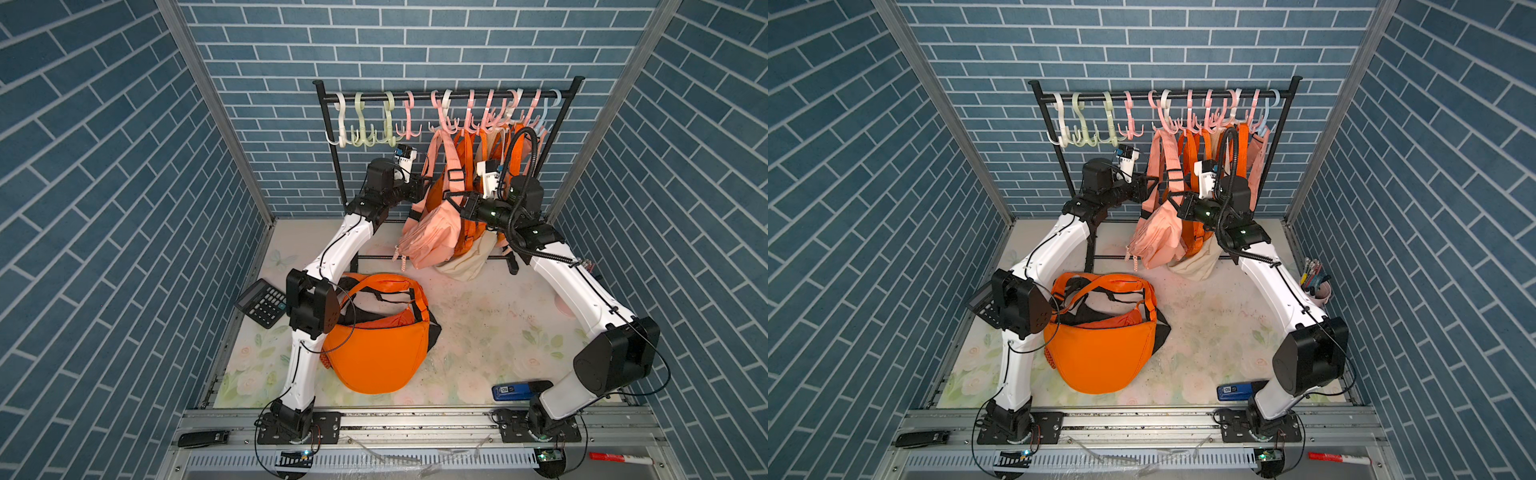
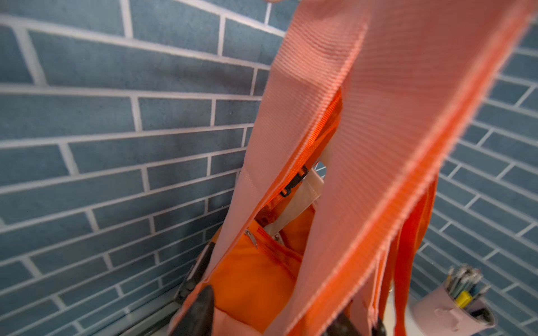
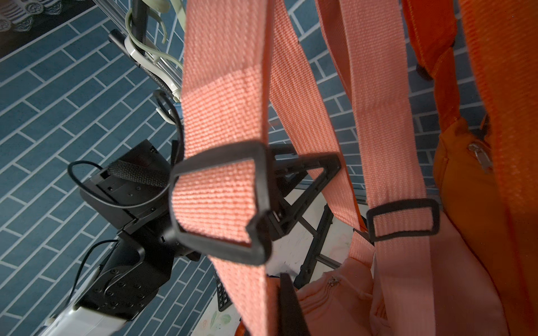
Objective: Take the bag off the hook
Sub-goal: Pick up the bag from the hook.
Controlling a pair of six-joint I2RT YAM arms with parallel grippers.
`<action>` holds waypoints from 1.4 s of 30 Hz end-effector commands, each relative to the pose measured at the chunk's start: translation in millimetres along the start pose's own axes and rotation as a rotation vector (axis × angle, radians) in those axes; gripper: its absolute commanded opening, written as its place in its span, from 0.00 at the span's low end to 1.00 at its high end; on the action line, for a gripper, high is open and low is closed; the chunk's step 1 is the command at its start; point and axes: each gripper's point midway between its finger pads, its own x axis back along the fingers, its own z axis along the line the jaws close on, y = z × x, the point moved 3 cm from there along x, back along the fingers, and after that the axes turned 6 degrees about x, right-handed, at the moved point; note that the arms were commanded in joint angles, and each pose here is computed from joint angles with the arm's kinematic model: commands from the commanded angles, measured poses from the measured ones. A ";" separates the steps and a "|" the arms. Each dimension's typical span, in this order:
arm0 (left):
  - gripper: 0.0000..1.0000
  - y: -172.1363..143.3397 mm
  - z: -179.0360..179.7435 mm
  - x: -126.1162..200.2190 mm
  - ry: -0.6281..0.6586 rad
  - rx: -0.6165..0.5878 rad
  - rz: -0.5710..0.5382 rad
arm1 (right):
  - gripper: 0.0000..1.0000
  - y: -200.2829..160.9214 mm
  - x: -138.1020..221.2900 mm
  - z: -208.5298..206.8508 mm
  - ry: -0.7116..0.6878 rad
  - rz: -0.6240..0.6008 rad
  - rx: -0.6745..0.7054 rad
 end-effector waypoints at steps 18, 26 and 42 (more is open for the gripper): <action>0.00 60.1 -31.7 30.5 -0.011 -0.115 -0.133 | 0.00 29.1 -1.4 7.8 0.044 -0.043 0.010; 0.00 74.6 -37.4 49.8 0.024 -0.171 -0.136 | 0.00 46.0 -5.2 14.7 0.063 -0.062 0.013; 0.00 117.7 -65.6 129.9 0.095 -0.263 -0.208 | 0.00 49.0 27.8 68.3 0.142 -0.072 0.124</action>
